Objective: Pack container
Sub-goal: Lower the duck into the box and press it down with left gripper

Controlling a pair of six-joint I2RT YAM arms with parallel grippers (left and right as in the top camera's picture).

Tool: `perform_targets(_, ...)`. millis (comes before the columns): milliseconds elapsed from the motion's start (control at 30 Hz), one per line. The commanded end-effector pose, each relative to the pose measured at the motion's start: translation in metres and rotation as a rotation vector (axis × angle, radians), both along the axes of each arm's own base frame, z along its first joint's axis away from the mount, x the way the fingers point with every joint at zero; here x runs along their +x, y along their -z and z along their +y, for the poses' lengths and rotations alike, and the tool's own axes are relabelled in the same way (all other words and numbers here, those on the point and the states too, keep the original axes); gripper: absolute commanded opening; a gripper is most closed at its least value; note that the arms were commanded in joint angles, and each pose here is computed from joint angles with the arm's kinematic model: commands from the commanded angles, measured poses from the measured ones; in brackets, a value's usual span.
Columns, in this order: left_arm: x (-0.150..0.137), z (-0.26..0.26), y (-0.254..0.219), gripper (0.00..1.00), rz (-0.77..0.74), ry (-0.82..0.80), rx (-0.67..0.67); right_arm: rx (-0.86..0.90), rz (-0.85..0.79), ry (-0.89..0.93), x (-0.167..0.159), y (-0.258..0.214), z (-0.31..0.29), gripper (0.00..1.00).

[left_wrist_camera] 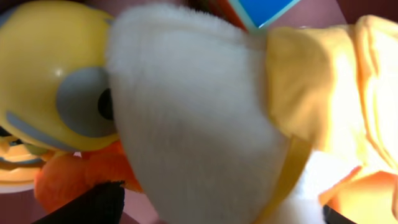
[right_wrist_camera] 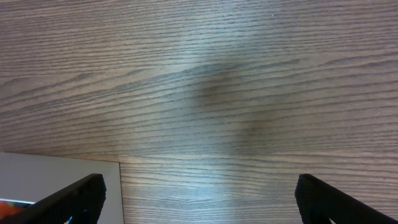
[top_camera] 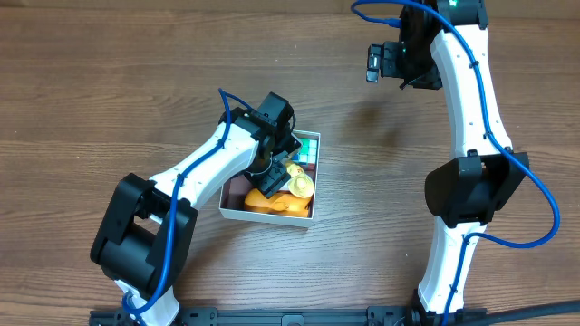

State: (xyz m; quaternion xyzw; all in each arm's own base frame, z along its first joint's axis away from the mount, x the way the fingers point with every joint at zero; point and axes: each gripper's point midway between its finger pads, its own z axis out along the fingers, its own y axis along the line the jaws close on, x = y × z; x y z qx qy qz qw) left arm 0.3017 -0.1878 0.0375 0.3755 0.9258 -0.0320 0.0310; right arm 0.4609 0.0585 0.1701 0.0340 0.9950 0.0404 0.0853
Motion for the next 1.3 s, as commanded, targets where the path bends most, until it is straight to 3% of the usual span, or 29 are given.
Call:
perform_targets(0,0.011,-0.004,-0.007,0.76,-0.019,-0.012,0.003,-0.007,-0.036,0.009,0.004,-0.01,-0.001,1.0)
perform_targets(867,0.007,-0.003,-0.023,0.72,0.016,-0.037,0.017,-0.007,-0.036,0.009,0.004,-0.01,-0.001,1.0)
perform_targets(1267,0.036,-0.02,-0.065,0.73,-0.079,-0.048,-0.046,-0.007,-0.036,0.009,0.004,-0.01,-0.001,1.0)
